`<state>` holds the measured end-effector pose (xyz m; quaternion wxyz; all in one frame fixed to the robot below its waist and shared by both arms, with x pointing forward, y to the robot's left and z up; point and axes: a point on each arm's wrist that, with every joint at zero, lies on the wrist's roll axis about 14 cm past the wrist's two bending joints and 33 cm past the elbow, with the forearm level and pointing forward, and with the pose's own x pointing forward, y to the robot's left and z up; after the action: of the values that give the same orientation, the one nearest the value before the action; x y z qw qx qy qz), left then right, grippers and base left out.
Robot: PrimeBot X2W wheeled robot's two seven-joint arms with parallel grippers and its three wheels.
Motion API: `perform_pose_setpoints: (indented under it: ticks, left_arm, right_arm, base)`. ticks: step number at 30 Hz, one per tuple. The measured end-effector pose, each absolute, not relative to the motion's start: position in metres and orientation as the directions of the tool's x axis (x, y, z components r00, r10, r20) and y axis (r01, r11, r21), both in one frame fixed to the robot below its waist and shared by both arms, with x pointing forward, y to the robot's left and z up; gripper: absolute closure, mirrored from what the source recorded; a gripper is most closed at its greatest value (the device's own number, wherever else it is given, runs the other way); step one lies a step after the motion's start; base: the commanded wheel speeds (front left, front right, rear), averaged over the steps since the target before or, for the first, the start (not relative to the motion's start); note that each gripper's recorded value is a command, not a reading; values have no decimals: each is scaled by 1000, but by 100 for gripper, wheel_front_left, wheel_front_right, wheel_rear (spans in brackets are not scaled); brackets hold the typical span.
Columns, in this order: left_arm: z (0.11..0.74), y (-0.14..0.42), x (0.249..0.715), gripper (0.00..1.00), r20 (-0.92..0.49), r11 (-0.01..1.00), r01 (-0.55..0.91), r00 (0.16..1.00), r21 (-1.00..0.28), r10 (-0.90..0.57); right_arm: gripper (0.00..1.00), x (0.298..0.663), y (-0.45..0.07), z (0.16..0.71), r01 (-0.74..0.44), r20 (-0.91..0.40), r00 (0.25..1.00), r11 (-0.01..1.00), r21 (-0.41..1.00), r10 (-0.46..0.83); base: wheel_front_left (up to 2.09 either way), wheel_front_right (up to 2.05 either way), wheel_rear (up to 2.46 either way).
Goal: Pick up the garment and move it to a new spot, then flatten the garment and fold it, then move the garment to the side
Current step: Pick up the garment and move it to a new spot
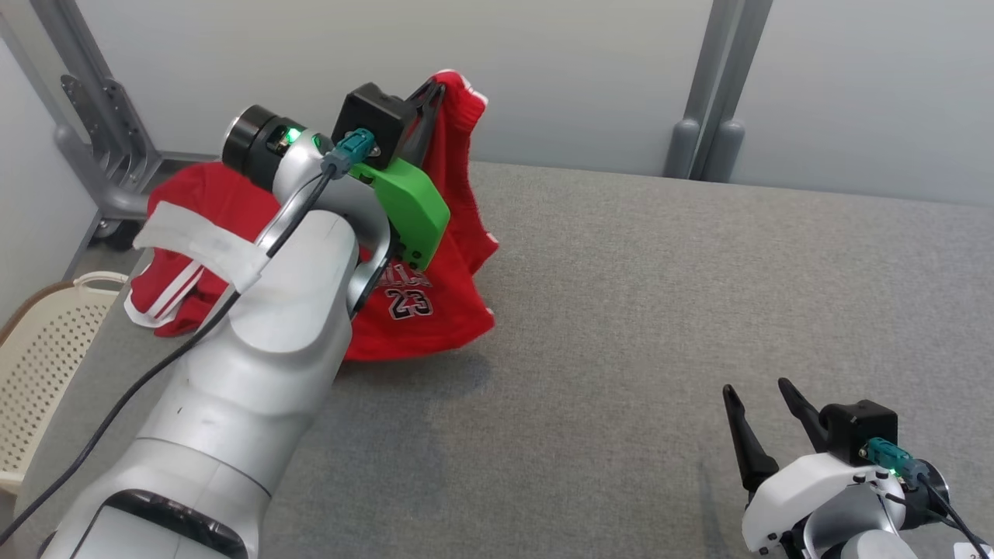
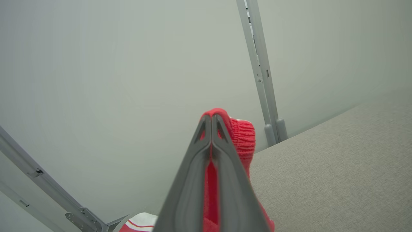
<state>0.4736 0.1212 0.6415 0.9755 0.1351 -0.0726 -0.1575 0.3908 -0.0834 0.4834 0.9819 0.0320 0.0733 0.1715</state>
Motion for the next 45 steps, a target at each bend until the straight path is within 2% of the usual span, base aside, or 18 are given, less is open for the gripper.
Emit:
perform_pose_setpoints:
  ticks: [5,12,15,18,22,27,30,35,36,37,45]
  left_arm:
    - [695,66,458,100,240,874,387,856,293,-459]
    - [734,-24,420,100,371,756,585,659,295,-654]
    - [745,-46,407,100,425,726,640,601,253,-677]
    - [756,-52,405,100,480,726,668,588,165,-651]
    - [725,-41,427,100,426,774,629,683,69,-593]
    - [636,12,456,100,213,878,478,862,-37,-460]
    - [580,58,462,100,69,936,351,935,-24,-349]
    - [529,111,459,100,-65,970,234,971,72,-229]
    - [524,117,459,67,-77,970,226,973,91,-219]
    - [519,123,458,2,-90,971,216,974,102,-207]
    - [505,152,452,0,-125,994,106,987,24,-102]
  right_arm:
    - [0,382,-96,496,-299,-92,947,950,89,307]
    - [0,374,-129,496,-208,-85,973,974,93,215]
    - [0,370,-140,493,-177,-92,978,980,95,186]
    - [0,368,-147,490,-154,-97,982,983,95,164]
    - [0,368,-152,486,-141,-110,982,985,96,151]
    - [0,371,-146,484,-156,-117,979,983,98,167]
    - [0,373,-139,483,-176,-120,975,979,99,187]
    - [0,377,-131,483,-199,-123,970,975,97,210]
    - [0,378,-130,484,-203,-121,969,974,97,214]
    - [0,378,-129,485,-206,-120,969,974,98,217]
    - [0,376,-127,487,-210,-114,969,972,103,222]
  base:
    - [0,0,0]
    - [0,0,0]
    - [0,0,0]
    - [0,0,0]
    - [0,0,0]
    - [0,0,0]
    - [0,0,0]
    - [0,0,0]
    - [0,0,0]
    - [0,0,0]
    - [0,0,0]
